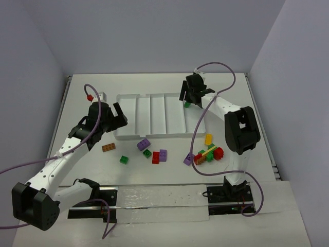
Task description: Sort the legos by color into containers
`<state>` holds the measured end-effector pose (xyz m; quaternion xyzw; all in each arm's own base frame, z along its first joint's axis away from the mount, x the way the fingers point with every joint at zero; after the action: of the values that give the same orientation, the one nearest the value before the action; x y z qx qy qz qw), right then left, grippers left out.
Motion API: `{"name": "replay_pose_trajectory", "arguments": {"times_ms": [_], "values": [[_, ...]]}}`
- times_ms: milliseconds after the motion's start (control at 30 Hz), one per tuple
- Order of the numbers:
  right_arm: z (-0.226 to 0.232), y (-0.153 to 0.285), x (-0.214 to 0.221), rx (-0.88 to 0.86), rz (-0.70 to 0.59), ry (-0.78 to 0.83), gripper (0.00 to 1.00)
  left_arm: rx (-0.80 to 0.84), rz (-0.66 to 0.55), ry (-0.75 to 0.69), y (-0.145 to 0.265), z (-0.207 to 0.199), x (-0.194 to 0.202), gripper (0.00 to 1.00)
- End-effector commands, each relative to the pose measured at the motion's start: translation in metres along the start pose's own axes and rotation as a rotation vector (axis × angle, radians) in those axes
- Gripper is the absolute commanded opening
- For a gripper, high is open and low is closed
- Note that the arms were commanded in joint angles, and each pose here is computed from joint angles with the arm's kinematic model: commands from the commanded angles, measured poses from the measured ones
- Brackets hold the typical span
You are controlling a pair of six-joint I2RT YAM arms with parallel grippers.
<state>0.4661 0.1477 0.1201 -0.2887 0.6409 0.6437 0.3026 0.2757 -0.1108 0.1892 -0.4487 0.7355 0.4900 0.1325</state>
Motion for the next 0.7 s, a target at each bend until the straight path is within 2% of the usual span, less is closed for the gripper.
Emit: {"name": "replay_pose_trajectory", "arguments": {"times_ms": [0,200,433,533,667], "values": [[-0.001,0.041,-0.032,-0.029,-0.110,-0.022,0.78,0.027,-0.019,0.010,0.006,-0.013,-0.012,0.99],[0.044,0.117,-0.002,-0.208,-0.155,0.098,0.75,0.050,-0.061,0.039,0.011,-0.016,-0.018,0.99],[0.120,0.189,0.104,-0.552,-0.036,0.344,0.72,0.004,-0.053,0.038,0.000,-0.009,-0.014,0.99],[0.121,0.198,0.136,-0.543,0.025,0.434,0.72,0.001,-0.054,0.039,0.001,-0.010,-0.015,0.99],[0.117,0.195,0.168,-0.538,0.121,0.469,0.76,0.018,-0.066,0.048,0.002,-0.013,-0.018,0.99]]}}
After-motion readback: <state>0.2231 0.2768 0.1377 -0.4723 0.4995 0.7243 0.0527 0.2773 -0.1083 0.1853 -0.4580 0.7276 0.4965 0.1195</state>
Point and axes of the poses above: each gripper's point midway between its finger pads, its own y axis back along the fingers, its own z axis along the line the jaws close on, x = y × z, the point moved 3 cm from there along y, back along the fingers, and after that the axes turned 12 degrees about y, right-handed, at the moved point
